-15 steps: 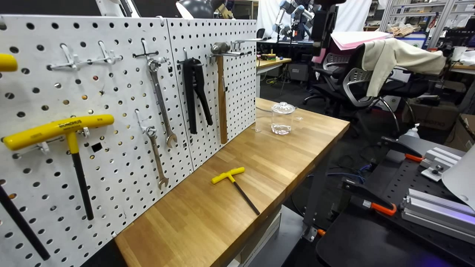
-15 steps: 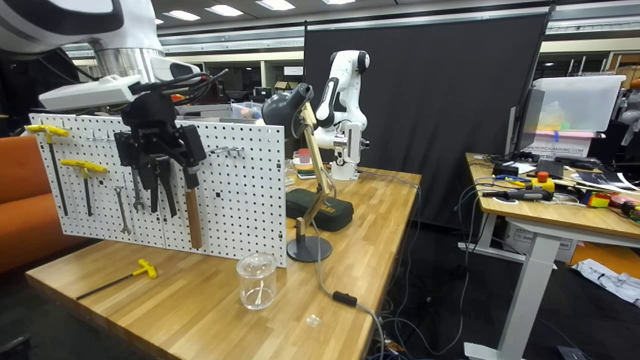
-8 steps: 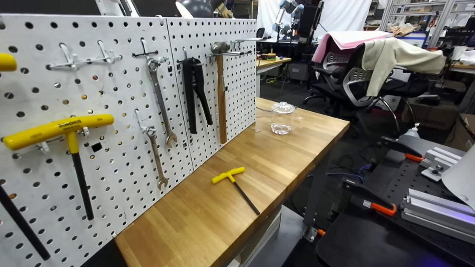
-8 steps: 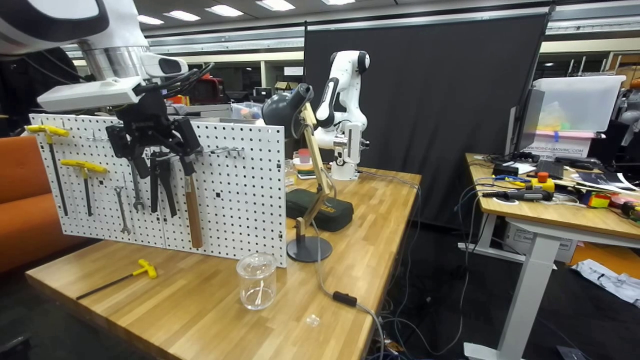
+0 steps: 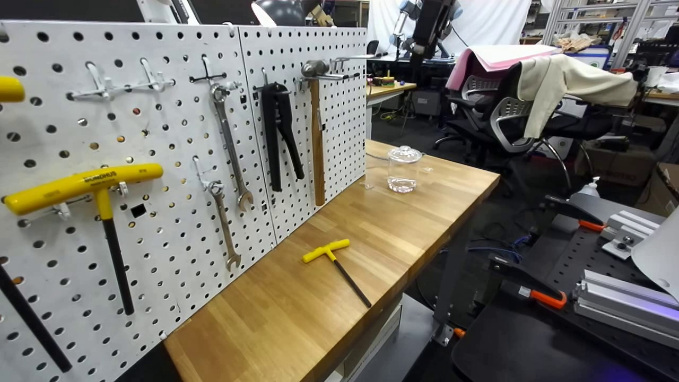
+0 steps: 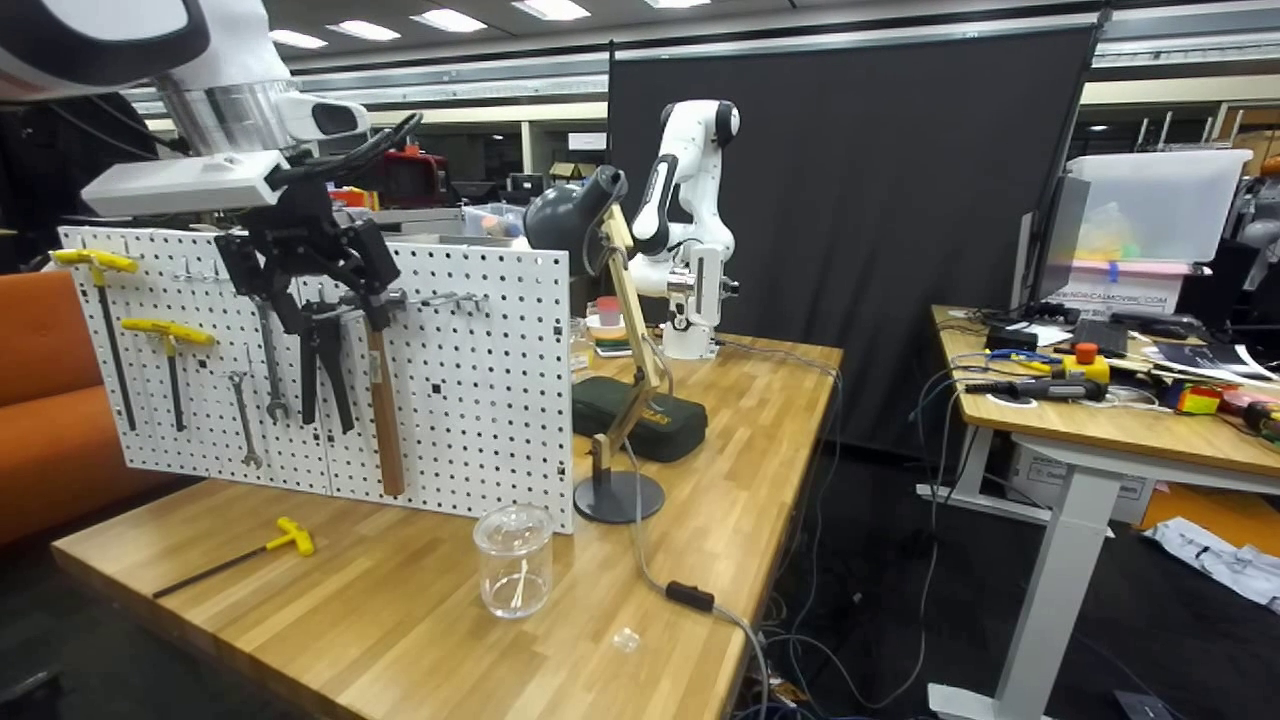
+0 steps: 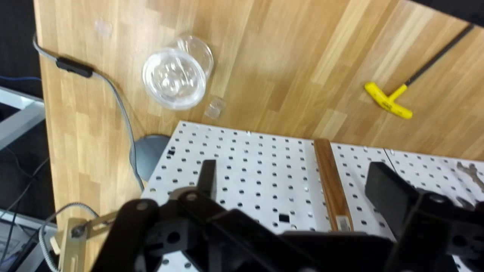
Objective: Remove the wrench from the peg board
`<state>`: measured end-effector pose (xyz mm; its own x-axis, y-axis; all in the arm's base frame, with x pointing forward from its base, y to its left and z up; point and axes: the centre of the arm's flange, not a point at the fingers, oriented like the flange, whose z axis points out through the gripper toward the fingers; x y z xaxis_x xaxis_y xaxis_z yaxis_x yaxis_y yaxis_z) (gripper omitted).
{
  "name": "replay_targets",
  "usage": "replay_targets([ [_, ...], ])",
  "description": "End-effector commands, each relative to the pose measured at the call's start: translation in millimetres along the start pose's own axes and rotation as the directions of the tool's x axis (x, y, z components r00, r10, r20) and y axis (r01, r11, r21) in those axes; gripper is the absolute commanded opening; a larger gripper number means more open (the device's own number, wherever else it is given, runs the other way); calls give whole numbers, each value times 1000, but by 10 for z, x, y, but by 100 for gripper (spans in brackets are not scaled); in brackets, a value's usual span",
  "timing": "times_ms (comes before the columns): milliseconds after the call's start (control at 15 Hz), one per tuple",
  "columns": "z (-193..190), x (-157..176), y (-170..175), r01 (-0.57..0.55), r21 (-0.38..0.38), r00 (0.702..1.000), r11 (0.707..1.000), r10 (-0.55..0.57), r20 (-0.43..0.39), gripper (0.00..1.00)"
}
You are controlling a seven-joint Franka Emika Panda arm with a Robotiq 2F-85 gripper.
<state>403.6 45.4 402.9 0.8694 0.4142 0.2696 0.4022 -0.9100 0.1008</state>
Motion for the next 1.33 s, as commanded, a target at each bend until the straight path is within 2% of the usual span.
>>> replay_targets([
  [0,-12,-28,-137,13,59,985,998,-2,-172,100],
  [267,52,-382,-191,44,128,964,991,-8,-267,100],
  [400,14,-384,-153,104,143,951,984,-56,-304,100],
  [467,-47,-81,-124,53,117,966,992,-21,-257,100],
  [1000,-47,-71,-135,57,123,966,991,-23,-258,100],
  [1267,112,-152,-397,68,158,969,985,-28,-245,100],
])
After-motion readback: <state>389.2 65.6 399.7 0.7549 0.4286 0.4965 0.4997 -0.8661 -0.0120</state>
